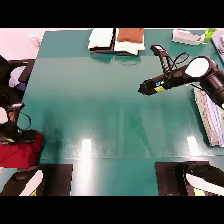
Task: Fold the shirts.
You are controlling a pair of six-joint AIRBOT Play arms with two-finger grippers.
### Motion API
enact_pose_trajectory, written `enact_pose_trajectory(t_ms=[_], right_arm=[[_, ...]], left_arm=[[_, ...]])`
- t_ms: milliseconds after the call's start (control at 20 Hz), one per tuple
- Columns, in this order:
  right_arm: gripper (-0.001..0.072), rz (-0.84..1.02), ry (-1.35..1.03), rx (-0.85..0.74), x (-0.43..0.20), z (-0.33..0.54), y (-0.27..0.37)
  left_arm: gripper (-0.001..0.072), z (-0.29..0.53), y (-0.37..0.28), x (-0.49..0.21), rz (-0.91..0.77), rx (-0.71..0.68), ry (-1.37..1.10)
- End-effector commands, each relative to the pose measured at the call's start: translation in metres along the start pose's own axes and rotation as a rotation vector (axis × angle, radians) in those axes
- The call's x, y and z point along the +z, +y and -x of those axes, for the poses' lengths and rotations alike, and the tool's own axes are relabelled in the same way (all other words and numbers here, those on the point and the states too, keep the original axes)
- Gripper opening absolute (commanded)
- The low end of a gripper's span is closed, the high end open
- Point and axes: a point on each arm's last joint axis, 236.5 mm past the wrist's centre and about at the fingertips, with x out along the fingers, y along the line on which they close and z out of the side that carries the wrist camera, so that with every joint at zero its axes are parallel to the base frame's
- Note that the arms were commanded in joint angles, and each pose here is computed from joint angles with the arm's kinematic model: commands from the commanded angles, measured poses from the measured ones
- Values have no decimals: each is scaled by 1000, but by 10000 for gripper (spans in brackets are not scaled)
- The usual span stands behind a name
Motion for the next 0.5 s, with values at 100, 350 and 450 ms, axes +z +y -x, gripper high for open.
enact_pose_trajectory(t_ms=[100,350,450], right_arm=[[19,0,0,1,0,0,0],[18,6,-9,1,4,3,2],[18,29,-48,6,20,17,9]], left_arm=[[537,-21,7,-4,40,43,0],[25,-9,6,3,46,28,-21],[24,38,-2,37,35,-11,-171]])
